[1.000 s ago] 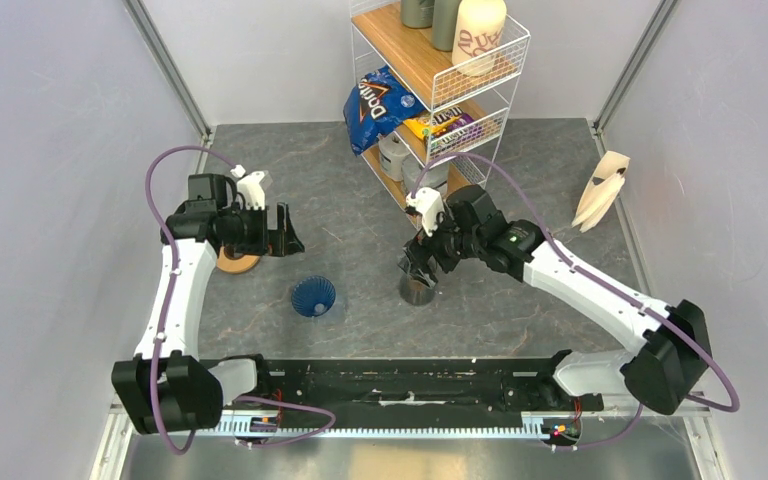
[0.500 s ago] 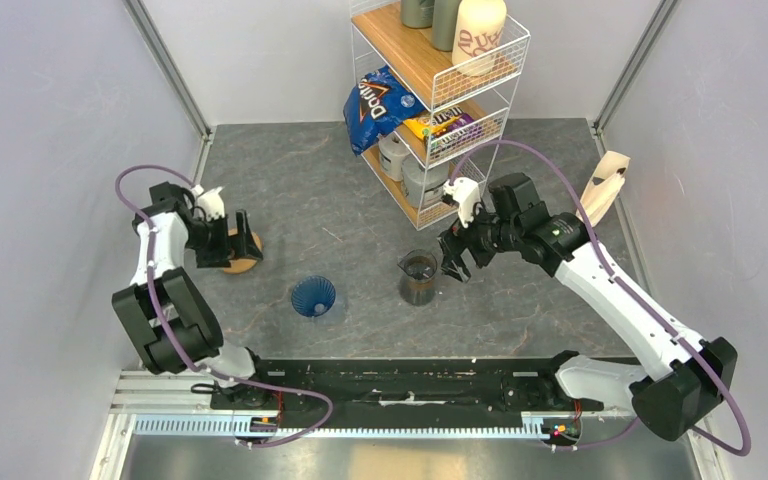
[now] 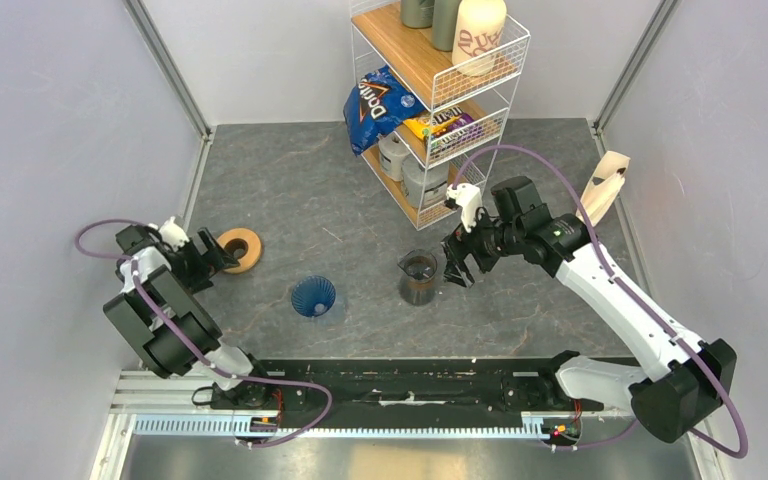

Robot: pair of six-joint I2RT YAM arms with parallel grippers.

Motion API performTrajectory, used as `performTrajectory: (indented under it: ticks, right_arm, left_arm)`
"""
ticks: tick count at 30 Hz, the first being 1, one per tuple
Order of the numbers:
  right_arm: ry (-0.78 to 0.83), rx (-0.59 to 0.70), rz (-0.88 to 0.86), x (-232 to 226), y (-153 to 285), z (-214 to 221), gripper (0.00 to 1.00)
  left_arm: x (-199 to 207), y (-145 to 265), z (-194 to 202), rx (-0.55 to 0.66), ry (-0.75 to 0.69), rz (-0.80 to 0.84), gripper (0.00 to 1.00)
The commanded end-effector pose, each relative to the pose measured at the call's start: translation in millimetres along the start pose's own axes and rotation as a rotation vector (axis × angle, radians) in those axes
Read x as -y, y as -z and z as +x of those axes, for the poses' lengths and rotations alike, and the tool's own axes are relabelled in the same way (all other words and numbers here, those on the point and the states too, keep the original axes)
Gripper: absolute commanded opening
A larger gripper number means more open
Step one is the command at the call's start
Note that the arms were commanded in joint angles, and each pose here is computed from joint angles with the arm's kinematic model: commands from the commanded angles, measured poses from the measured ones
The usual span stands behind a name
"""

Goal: Place the coffee filter in the dripper

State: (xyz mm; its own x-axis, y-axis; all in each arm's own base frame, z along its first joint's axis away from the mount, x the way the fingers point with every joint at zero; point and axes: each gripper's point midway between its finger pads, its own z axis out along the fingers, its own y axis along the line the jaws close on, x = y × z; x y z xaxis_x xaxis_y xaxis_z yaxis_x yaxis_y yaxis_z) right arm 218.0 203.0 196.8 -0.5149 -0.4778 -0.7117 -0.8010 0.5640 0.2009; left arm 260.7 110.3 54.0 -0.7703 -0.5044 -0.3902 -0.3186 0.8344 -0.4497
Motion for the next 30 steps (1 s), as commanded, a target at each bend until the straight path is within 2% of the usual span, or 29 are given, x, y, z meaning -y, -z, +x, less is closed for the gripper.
performTrajectory:
  ticks: [1, 11, 17, 25, 27, 30]
  right_arm:
    - [0.003, 0.022, -0.024, -3, 0, -10, 0.97]
    - [0.008, 0.004, -0.035, -3, -2, -8, 0.97]
    - [0.008, -0.008, -0.037, -2, -3, -5, 0.97]
    - [0.006, -0.021, -0.045, -1, -8, -3, 0.97]
    - [0.001, -0.028, -0.048, 0, -10, -2, 0.97]
    - [-0.001, -0.026, -0.053, -1, -11, -3, 0.97]
  left_arm:
    - [-4, 0, -30, 0.154, 0.092, 0.035, 0.98]
    - [-4, -30, -38, 0.209, 0.303, 0.152, 0.91]
    - [2, -42, -48, 0.277, 0.381, 0.243, 0.82]
    - [6, -41, -60, 0.345, 0.397, 0.294, 0.49]
    - [9, -37, -64, 0.366, 0.385, 0.305, 0.36]
    - [16, -28, -68, 0.399, 0.363, 0.319, 0.30]
